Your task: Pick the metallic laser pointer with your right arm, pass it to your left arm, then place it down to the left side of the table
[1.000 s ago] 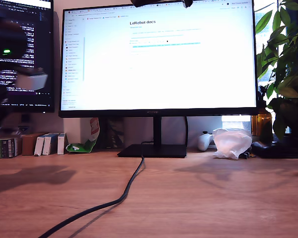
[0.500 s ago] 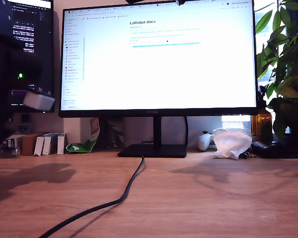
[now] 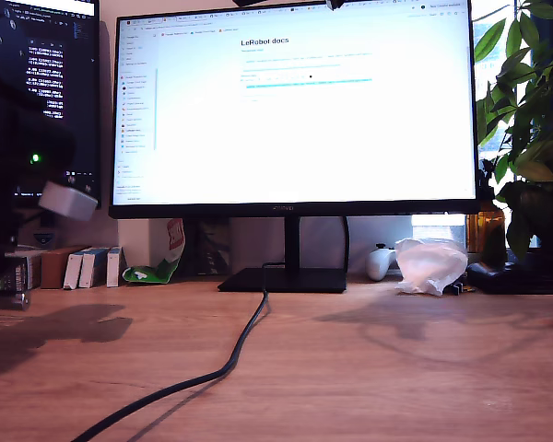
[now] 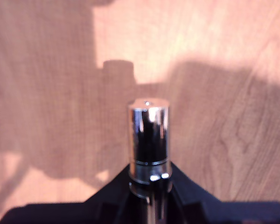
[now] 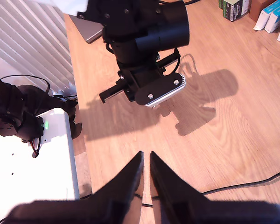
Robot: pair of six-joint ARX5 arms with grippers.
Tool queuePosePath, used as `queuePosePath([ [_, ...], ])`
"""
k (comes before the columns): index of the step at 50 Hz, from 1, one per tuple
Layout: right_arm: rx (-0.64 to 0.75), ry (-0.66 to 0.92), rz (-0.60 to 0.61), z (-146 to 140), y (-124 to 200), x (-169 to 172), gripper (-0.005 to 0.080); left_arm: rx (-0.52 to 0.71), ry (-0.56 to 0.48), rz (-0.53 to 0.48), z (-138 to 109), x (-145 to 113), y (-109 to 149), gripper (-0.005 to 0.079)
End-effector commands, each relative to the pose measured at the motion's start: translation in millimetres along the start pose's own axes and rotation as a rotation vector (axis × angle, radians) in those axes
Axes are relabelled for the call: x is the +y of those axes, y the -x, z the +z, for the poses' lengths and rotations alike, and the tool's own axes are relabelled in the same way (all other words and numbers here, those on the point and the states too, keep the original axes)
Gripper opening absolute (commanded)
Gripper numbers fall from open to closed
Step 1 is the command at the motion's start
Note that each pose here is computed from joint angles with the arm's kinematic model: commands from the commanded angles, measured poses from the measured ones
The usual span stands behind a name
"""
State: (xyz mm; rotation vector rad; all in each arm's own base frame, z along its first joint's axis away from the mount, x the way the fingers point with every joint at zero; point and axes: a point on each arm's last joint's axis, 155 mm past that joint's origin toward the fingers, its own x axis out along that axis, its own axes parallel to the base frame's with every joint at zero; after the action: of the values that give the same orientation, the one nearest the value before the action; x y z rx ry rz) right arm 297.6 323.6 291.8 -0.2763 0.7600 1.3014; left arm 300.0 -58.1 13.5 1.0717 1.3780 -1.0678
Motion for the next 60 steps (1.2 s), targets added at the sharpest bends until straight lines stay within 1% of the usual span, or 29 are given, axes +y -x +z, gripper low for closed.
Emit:
queuePosePath([
  [1,-0.015,0.021,0.009,6.8,2.4,6.7,-0.0010,-0.004,0.005,0.001,2.4,4.3,-4.4,-0.0022],
  [4,-0.015,0.022,0.009,6.8,2.4,6.6,-0.0010,-0.012,0.002,0.022,5.6,8.9,-4.3,-0.0010],
  [11,-0.016,0.022,0.009,7.0,2.5,6.7,-0.0010,-0.019,0.008,0.040,8.1,13.2,-3.9,0.0116],
  [34,-0.015,0.022,0.009,6.8,2.4,6.7,-0.0010,-0.023,0.011,0.064,9.5,19.0,-3.5,0.0116],
  [37,-0.015,0.022,0.009,6.7,2.4,6.7,-0.0010,-0.023,0.017,0.064,9.5,19.0,-3.5,0.0122],
  [44,-0.015,0.022,0.009,6.7,2.4,6.7,-0.0010,-0.023,0.017,0.065,9.3,19.2,-3.5,0.0172],
  [60,-0.015,0.021,0.007,6.6,2.7,6.0,-0.0010,0.014,0.027,0.088,2.7,23.7,-1.3,0.0171],
])
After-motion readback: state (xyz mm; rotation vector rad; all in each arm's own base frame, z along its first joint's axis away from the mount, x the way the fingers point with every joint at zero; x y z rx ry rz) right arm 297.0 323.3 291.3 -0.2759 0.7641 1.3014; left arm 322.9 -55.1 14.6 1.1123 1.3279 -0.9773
